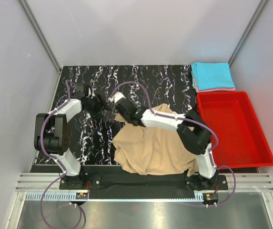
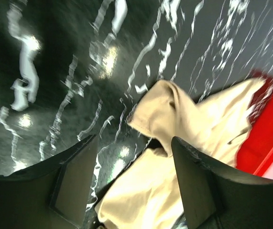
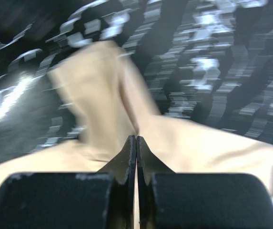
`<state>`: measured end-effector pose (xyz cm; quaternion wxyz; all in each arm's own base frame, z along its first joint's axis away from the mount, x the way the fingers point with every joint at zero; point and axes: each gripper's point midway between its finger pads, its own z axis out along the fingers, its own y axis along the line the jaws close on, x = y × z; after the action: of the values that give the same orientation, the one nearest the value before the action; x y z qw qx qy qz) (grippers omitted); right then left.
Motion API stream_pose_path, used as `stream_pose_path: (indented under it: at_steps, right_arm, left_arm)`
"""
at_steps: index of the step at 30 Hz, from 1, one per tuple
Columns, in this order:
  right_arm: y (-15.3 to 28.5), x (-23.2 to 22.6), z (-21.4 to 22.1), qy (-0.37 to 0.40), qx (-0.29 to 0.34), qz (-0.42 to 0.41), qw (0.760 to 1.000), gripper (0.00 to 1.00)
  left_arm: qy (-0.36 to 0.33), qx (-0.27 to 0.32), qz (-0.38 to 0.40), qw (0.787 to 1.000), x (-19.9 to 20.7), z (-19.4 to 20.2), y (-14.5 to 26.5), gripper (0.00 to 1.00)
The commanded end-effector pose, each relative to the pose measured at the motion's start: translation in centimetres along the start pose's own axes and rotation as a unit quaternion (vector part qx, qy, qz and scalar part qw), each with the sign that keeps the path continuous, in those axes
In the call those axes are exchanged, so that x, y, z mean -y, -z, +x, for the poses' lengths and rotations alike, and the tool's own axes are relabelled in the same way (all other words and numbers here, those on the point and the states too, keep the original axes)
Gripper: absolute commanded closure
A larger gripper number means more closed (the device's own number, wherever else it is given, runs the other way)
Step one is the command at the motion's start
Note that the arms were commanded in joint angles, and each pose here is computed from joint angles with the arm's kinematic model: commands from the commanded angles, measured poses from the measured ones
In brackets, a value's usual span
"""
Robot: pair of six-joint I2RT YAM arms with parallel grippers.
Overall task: Fold and stack the t-shirts
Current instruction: Flatten the tshirt out
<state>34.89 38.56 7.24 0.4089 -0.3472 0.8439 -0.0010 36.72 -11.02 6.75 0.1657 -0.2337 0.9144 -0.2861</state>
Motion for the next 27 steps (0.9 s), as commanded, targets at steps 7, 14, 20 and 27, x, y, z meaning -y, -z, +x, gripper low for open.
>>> stream_pose_path:
  at_steps: [7, 14, 20, 27]
  right_arm:
    - [9.6, 19.1, -6.2, -0.095, 0.085, 0.136, 0.982, 1.00]
    - [12.7, 25.6, -5.0, -0.128, 0.084, 0.170, 0.973, 1.00]
    - [14.1, 26.7, -4.6, -0.143, 0.089, 0.172, 0.971, 1.00]
    - [14.9, 28.1, -3.0, -0.181, 0.080, 0.188, 0.962, 1.00]
  left_arm:
    - [-0.116, 0.033, -0.039, 0.992, 1.1, 4.7, 4.0, 0.33]
    - [-0.167, 0.008, -0.019, 0.986, 1.8, 10.6, 5.1, 0.34]
    - [-0.195, -0.030, 0.031, 0.980, 2.8, 15.2, 5.2, 0.32]
    - [-0.204, -0.044, 0.059, 0.976, 1.8, 18.4, 6.4, 0.30]
